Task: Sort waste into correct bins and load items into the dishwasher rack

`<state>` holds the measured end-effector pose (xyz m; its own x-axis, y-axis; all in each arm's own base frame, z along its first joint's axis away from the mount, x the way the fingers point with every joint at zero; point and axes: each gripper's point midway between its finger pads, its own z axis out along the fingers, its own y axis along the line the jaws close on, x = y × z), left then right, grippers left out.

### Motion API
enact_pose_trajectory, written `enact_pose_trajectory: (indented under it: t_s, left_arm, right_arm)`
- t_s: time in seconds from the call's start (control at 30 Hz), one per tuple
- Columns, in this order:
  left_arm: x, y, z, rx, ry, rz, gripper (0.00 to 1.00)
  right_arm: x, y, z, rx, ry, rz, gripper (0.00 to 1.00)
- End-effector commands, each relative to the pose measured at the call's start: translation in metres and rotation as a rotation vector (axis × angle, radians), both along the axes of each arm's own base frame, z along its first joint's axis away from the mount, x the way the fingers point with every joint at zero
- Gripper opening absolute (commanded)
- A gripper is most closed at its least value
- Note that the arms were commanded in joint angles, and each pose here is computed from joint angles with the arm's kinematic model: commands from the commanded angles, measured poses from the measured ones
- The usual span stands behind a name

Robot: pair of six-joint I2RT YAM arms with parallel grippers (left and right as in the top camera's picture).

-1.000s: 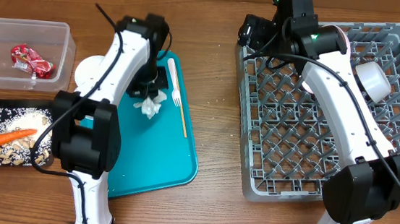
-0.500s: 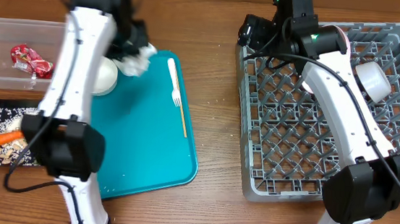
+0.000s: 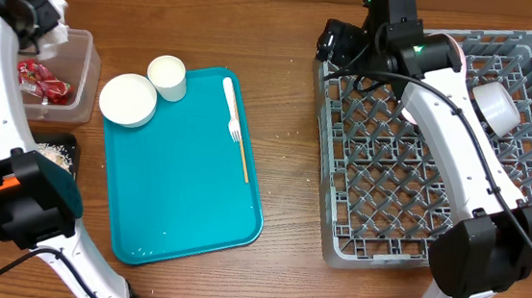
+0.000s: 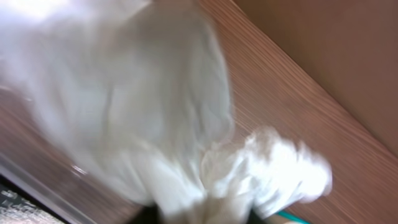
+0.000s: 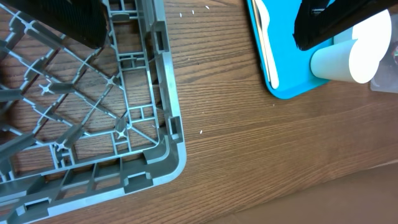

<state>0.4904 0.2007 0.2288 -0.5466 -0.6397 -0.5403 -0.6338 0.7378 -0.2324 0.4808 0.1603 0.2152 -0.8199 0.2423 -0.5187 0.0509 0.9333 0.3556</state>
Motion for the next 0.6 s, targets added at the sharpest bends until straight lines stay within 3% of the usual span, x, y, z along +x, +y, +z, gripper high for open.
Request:
enact_pose_trajectory:
  t_s: [0.0, 0.03, 0.07, 0.37, 0.57]
  left_arm:
    - [-0.005, 0.024, -0.018, 0.033, 0.045, 0.037, 0.86]
    - [-0.008, 0.029, -0.024, 0.027, 0.06, 0.047, 0.99]
    - [-0.01, 0.032, -0.026, 0.023, 0.069, 0.054, 1.0]
    - [-0.025, 0.044, -0.032, 0.009, 0.109, 0.075, 1.0]
    - [-0.026, -0.004, -0.037, -0.107, 0.14, -0.117, 1.0]
  right_arm:
    - [0.002, -0.001, 0.016, 0.005, -0.04, -0.007, 1.0]
    - [0.002, -0.001, 0.016, 0.005, -0.04, -0.007, 1.0]
    - [0.002, -0.001, 0.016, 0.005, -0.04, -0.007, 1.0]
    - [0.002, -0.001, 0.016, 0.005, -0.04, -0.007, 1.0]
    - [0.002, -0.001, 0.016, 0.005, -0.04, -0.007, 1.0]
